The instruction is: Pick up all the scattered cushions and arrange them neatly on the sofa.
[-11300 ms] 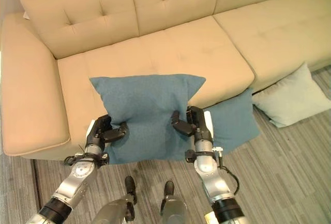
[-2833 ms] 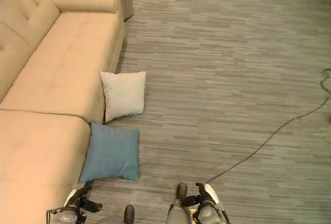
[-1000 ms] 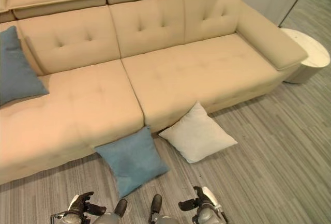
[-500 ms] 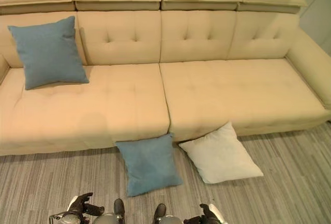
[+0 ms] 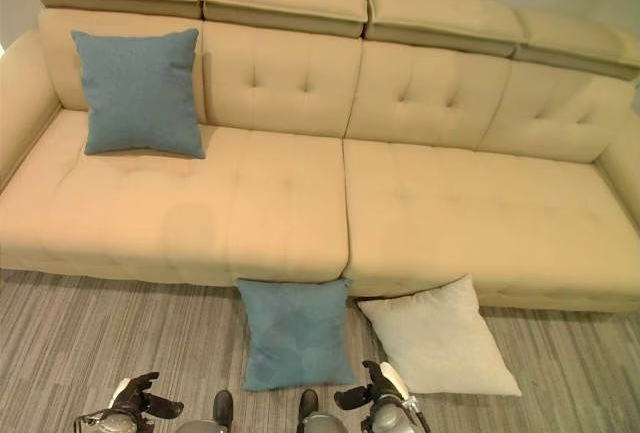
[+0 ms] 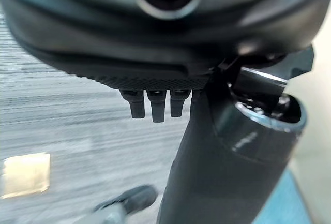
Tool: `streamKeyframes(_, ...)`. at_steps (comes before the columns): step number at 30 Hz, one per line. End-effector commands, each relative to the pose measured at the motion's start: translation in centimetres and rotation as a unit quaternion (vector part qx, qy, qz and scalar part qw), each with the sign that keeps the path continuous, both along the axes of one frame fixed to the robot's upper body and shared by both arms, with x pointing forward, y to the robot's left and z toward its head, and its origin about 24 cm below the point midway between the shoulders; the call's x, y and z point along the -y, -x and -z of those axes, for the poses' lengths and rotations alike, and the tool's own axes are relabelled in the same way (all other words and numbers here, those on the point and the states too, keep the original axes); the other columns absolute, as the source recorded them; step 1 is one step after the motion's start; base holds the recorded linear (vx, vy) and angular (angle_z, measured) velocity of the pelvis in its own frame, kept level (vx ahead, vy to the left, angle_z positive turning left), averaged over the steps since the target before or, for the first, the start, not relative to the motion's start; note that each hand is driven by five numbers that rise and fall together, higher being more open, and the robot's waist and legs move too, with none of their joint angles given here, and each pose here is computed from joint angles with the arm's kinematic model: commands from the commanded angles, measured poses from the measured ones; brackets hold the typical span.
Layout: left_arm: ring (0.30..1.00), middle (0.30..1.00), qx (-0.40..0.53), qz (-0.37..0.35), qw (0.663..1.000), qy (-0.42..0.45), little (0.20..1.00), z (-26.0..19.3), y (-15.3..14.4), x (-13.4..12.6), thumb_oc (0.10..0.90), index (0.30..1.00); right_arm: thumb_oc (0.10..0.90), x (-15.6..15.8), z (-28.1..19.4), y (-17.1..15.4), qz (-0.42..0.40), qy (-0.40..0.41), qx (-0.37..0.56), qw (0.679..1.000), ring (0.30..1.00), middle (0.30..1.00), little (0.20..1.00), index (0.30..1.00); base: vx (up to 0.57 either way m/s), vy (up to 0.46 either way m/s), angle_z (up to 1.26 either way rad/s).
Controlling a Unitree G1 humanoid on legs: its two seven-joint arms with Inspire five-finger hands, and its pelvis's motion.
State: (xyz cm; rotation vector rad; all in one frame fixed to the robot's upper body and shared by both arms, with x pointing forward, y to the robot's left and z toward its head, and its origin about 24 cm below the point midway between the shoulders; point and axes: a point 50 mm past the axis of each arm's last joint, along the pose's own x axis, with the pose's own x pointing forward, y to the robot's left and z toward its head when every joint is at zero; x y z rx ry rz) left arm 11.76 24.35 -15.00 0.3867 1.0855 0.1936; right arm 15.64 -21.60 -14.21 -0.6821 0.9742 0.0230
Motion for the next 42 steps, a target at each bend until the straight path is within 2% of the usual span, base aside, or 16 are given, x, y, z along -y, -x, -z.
streamKeyframes(1, 0.900, 0.900, 0.056, -0.002, 0.998, -0.001, 0.900, -1.1, -3.1, 0.2, 0.800, 0.900, 0.800, 1.9, -0.6, -0.3, 0.005, 0.028, 0.018, 0.999, 0.900, 0.900, 0.900, 0.900, -0.09, -0.270, 0.45)
streamKeyframes(7, 0.900, 0.900, 0.154, 0.001, 0.988, 0.032, 0.900, -3.2, -7.8, 2.4, 0.800, 0.900, 0.800, 3.6, -2.1, -2.3, 0.053, 0.041, 0.069, 0.995, 0.900, 0.900, 0.900, 0.900, -0.14, -0.136, 0.40)
streamKeyframes(9, 0.900, 0.900, 0.223, -0.013, 0.974, 0.039, 0.900, -5.3, -10.7, 2.8, 0.800, 0.900, 0.800, 4.0, -3.5, -4.6, 0.073, 0.042, 0.111, 0.990, 0.900, 0.900, 0.900, 0.900, -0.22, -0.044, 0.23)
streamKeyframes(11, 0.900, 0.900, 0.241, -0.019, 0.969, 0.040, 0.900, -5.9, -11.4, 2.8, 0.800, 0.900, 0.800, 3.9, -4.1, -5.5, 0.079, 0.040, 0.127, 0.988, 0.900, 0.900, 0.900, 0.900, -0.10, 0.011, -0.07)
streamKeyframes(15, 0.900, 0.900, 0.328, -0.034, 0.943, 0.040, 0.900, -9.5, -15.4, 2.7, 0.800, 0.900, 0.800, 4.1, -7.5, -10.0, 0.102, 0.034, 0.215, 0.971, 0.900, 0.900, 0.900, 0.900, -0.10, 0.020, -0.14)
streamKeyframes(17, 0.900, 0.900, 0.374, -0.043, 0.926, 0.032, 0.900, -11.9, -17.6, 2.6, 0.800, 0.900, 0.800, 3.8, -9.8, -12.5, 0.106, 0.030, 0.266, 0.958, 0.900, 0.900, 0.900, 0.900, -0.13, 0.031, 0.02)
streamKeyframes(18, 0.900, 0.900, 0.413, -0.055, 0.908, 0.029, 0.900, -14.1, -19.4, 2.4, 0.800, 0.900, 0.800, 3.6, -12.6, -15.0, 0.116, 0.025, 0.322, 0.939, 0.900, 0.900, 0.900, 0.900, -0.09, 0.030, -0.01)
streamKeyframes(19, 0.900, 0.900, 0.414, -0.055, 0.908, 0.029, 0.900, -14.2, -19.5, 2.4, 0.800, 0.900, 0.800, 3.6, -12.6, -15.1, 0.116, 0.025, 0.322, 0.939, 0.900, 0.900, 0.900, 0.900, -0.07, 0.029, -0.08)
streamKeyframes(25, 0.900, 0.900, 0.515, -0.045, 0.856, 0.010, 0.900, -21.8, -24.2, 2.1, 0.800, 0.900, 0.800, 3.4, -22.2, -20.8, 0.118, 0.020, 0.475, 0.872, 0.900, 0.900, 0.900, 0.900, 0.00, 0.011, -0.05)
streamKeyframes(30, 0.900, 0.900, 0.567, -0.032, 0.823, -0.012, 0.900, -27.3, -26.6, 1.8, 0.800, 0.900, 0.800, 2.9, -27.7, -23.0, 0.116, 0.028, 0.538, 0.835, 0.900, 0.900, 0.900, 0.900, 0.04, 0.021, 0.05)
streamKeyframes(31, 0.900, 0.900, 0.583, -0.022, 0.812, -0.020, 0.900, -29.1, -27.3, 2.1, 0.800, 0.900, 0.800, 2.1, -29.6, -23.7, 0.112, 0.020, 0.563, 0.819, 0.900, 0.900, 0.900, 0.900, 0.07, 0.005, 0.03)
streamKeyframes(36, 0.900, 0.900, 0.612, -0.014, 0.790, -0.010, 0.900, -32.0, -28.2, 3.0, 0.800, 0.900, 0.800, -0.2, -33.0, -24.8, 0.082, 0.003, 0.601, 0.795, 0.900, 0.900, 0.900, 0.900, 0.07, 0.000, -0.06)
streamKeyframes(38, 0.900, 0.900, 0.634, -0.001, 0.773, -0.002, 0.900, -34.5, -28.8, 4.3, 0.800, 0.900, 0.800, -2.7, -35.6, -25.4, 0.049, -0.011, 0.630, 0.775, 0.900, 0.900, 0.900, 0.900, 0.06, 0.000, -0.06)
streamKeyframes(39, 0.900, 0.900, 0.635, -0.001, 0.773, -0.002, 0.900, -34.6, -28.9, 4.3, 0.800, 0.900, 0.800, -2.8, -35.7, -25.4, 0.049, -0.011, 0.631, 0.775, 0.900, 0.900, 0.900, 0.900, 0.06, -0.003, 0.03)
streamKeyframes(42, 0.900, 0.900, 0.662, 0.036, 0.748, -0.012, 0.900, -37.8, -29.3, 6.1, 0.800, 0.900, 0.800, -5.4, -38.9, -25.4, 0.008, -0.020, 0.668, 0.743, 0.900, 0.900, 0.900, 0.900, 0.04, -0.015, 0.00)
